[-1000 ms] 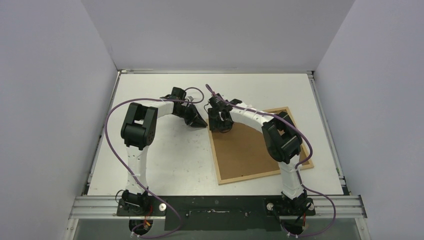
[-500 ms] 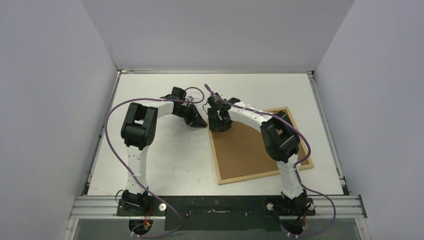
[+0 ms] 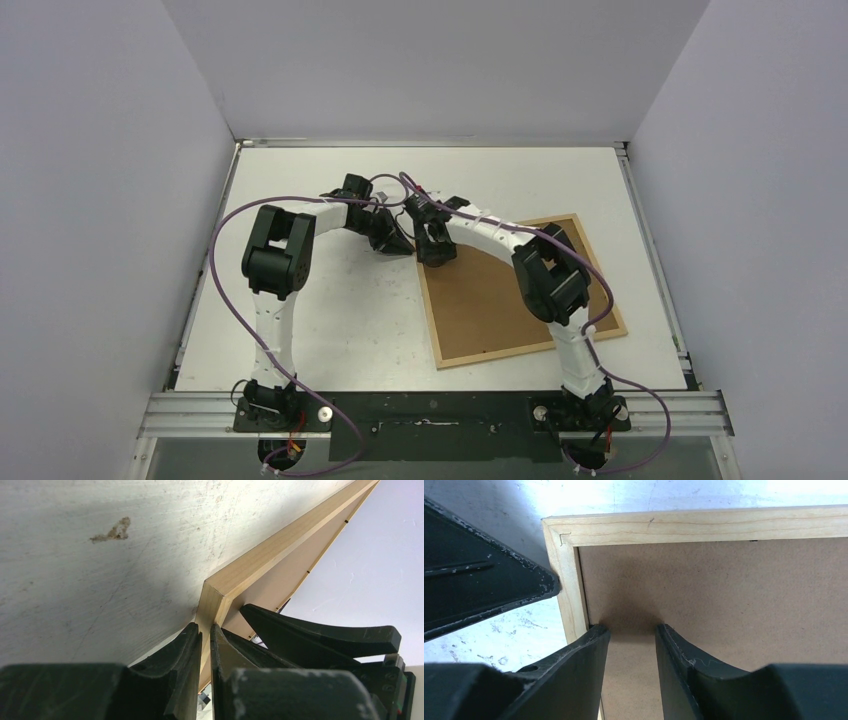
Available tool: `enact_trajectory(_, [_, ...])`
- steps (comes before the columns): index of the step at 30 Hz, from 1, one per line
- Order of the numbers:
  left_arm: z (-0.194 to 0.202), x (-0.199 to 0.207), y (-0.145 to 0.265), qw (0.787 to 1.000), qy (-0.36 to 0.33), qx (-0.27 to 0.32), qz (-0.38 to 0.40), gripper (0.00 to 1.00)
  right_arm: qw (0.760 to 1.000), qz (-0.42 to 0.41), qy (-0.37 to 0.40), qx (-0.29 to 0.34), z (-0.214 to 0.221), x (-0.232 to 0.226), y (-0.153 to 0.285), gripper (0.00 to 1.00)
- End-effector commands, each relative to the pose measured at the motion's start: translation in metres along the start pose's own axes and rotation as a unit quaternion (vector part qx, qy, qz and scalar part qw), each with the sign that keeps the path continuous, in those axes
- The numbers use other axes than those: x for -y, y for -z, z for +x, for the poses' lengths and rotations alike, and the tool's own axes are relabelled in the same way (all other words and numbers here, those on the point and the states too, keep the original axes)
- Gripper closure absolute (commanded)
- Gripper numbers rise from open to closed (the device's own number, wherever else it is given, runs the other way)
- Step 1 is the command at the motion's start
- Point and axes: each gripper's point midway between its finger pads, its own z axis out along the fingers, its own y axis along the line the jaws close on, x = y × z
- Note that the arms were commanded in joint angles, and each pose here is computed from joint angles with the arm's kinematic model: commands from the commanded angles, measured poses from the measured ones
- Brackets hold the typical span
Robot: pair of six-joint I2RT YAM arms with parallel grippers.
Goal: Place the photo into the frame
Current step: Install the photo frame at the center of the board.
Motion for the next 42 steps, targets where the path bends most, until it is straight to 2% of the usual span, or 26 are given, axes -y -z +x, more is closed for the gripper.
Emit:
enact_trajectory(1, [0.027, -0.095, -0.021, 0.986, 0.049, -0.025, -0.156, 0.91, 0.990, 0.088, 0.034, -0.104, 0.083, 0.031, -0.064, 0.61])
enact_trajectory(7, [0.028, -0.095, -0.019, 0.986, 0.050, -0.025, -0.156, 0.91, 0.991, 0.085, 0.027, -0.100, 0.086, 0.032, -0.066, 0.62])
enact_trajectory(10, [0.027, -0.090, -0.017, 0.987, 0.050, -0.024, -0.150, 0.91, 0.997, 0.037, 0.008, -0.070, 0.069, 0.016, -0.053, 0.61])
enact_trajectory(16, [0.007, -0.049, 0.009, 0.996, 0.025, 0.002, -0.083, 0.90, 0.996, -0.059, -0.039, 0.050, -0.012, -0.014, 0.017, 0.57])
enact_trajectory(19, [-0.010, -0.026, 0.027, 0.998, 0.001, 0.023, -0.053, 0.88, 0.990, -0.070, -0.078, 0.098, -0.046, -0.007, 0.056, 0.54])
enact_trajectory(22, [-0.029, -0.004, 0.044, 0.999, -0.022, 0.041, -0.024, 0.83, 0.984, -0.057, -0.111, 0.125, -0.060, 0.018, 0.083, 0.52])
enact_trajectory(24, [-0.043, 0.007, 0.053, 0.997, -0.044, 0.057, -0.014, 0.79, 0.983, -0.030, -0.126, 0.127, -0.057, 0.043, 0.092, 0.52])
enact_trajectory(28, [-0.071, 0.043, 0.067, 0.988, -0.131, 0.081, 0.013, 0.68, 0.978, 0.018, -0.172, 0.120, -0.042, 0.104, 0.104, 0.50])
enact_trajectory(34, [-0.098, 0.064, 0.047, 0.968, -0.231, 0.095, 0.027, 0.49, 0.963, 0.121, -0.221, 0.092, 0.018, 0.193, 0.137, 0.24])
enact_trajectory(38, [-0.099, 0.072, 0.029, 0.959, -0.266, 0.093, 0.041, 0.41, 0.944, 0.160, -0.285, 0.046, 0.069, 0.243, 0.142, 0.16])
enact_trajectory(42, [-0.090, 0.070, 0.009, 0.955, -0.283, 0.075, 0.057, 0.38, 0.915, 0.196, -0.351, 0.022, 0.100, 0.289, 0.144, 0.13])
